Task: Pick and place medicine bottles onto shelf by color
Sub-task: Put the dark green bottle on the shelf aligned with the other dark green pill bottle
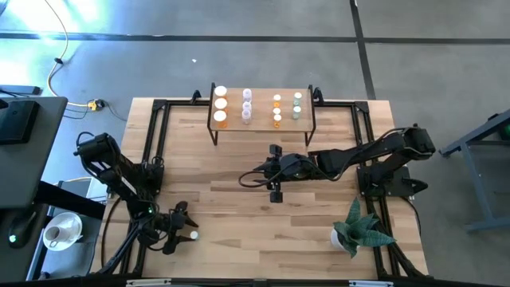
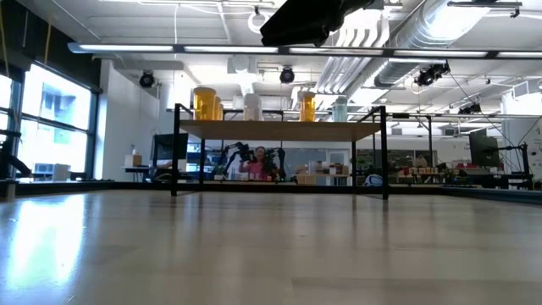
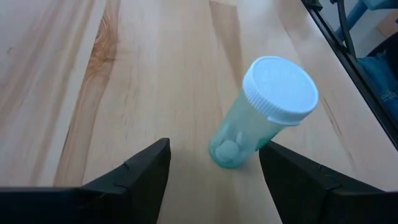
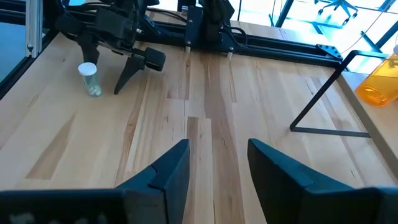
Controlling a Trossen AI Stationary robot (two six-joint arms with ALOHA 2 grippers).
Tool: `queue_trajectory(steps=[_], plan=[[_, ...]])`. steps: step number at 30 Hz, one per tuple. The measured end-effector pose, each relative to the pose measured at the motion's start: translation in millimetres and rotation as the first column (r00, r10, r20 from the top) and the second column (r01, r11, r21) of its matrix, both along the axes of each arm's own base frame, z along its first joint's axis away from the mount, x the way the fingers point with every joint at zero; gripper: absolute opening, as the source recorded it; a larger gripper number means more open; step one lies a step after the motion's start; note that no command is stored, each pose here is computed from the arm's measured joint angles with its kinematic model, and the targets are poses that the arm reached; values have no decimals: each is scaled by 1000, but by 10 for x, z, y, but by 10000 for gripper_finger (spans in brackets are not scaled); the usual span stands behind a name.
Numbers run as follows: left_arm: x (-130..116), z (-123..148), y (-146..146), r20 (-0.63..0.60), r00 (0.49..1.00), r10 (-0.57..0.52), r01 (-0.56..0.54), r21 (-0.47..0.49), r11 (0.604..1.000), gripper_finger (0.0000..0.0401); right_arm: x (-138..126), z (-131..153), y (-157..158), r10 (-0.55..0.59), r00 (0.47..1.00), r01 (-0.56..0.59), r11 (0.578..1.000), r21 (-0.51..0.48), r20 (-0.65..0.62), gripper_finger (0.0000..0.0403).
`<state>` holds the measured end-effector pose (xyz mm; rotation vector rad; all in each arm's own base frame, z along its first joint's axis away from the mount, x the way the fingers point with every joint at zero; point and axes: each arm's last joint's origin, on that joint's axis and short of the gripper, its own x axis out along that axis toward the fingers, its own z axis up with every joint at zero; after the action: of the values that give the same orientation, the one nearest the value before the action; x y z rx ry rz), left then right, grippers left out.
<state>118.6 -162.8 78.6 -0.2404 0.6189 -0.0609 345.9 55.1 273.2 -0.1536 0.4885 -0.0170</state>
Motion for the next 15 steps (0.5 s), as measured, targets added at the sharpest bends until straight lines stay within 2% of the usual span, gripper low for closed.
queue_trajectory(steps=[7, 15], plan=[[82, -1, 56, -14, 999, 31, -32, -4, 999, 190, 0, 0, 0, 0, 1000, 0, 1000, 0, 0, 154], [148, -1, 110, -10, 999, 42, -41, 35, 999, 138, 0, 0, 0, 0, 1000, 0, 1000, 0, 0, 154]])
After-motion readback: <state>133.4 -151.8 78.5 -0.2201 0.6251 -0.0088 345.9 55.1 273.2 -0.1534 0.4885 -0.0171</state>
